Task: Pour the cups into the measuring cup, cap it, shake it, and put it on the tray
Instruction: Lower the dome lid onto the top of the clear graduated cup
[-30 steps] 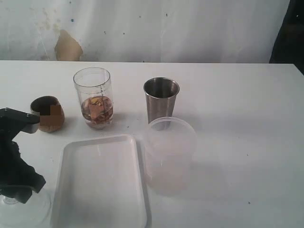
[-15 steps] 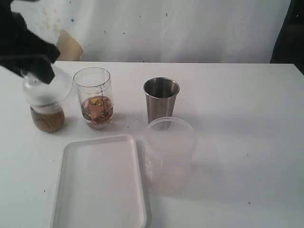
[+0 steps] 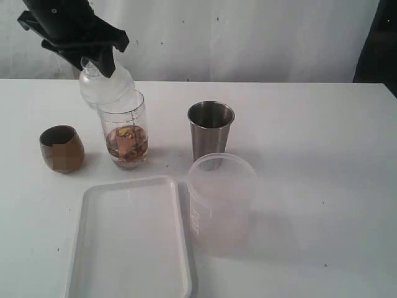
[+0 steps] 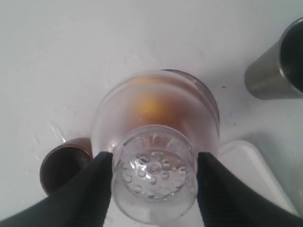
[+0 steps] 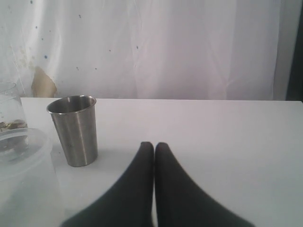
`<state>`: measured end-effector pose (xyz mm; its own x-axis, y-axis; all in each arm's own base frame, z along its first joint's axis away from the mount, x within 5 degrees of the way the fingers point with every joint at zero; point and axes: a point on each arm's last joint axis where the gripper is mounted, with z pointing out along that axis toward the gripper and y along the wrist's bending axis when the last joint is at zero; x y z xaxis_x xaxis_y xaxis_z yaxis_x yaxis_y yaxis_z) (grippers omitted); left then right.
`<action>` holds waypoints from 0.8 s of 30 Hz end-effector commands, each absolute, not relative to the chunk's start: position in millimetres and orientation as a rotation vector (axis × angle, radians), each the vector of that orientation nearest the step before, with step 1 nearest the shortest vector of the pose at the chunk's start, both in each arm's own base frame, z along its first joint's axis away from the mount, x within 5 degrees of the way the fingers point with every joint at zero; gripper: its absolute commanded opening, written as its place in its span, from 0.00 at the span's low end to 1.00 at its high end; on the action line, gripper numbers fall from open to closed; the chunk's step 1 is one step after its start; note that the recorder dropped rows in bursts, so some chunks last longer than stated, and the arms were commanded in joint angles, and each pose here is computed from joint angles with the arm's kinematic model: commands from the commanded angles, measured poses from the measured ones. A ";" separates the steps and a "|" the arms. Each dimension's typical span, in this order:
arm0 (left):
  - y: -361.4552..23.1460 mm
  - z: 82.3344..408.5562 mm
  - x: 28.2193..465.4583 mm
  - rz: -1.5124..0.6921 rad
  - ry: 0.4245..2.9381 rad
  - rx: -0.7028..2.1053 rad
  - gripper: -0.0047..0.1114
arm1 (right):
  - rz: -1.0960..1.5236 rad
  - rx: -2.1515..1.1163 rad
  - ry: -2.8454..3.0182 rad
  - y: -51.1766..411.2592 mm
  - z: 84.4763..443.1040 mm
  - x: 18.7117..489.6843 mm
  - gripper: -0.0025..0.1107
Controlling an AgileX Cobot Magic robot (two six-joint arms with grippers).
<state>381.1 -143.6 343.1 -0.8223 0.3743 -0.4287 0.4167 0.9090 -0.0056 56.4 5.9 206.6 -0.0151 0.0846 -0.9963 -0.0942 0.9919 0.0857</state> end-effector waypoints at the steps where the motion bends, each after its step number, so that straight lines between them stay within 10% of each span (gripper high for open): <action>1: -140.8 331.2 390.9 -0.048 2.663 0.597 0.04 | 0.149 -0.009 1.574 6.1 205.2 56.2 0.02; 24: -149.4 335.0 392.6 -0.164 2.646 0.606 0.04 | 0.149 -0.009 1.574 6.1 205.2 56.2 0.02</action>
<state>391.9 -146.2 331.2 -0.8203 0.3983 -0.4103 0.4345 0.9006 0.0056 56.4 5.9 206.6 -0.0151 0.0846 -0.9963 -0.0942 0.9919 0.0857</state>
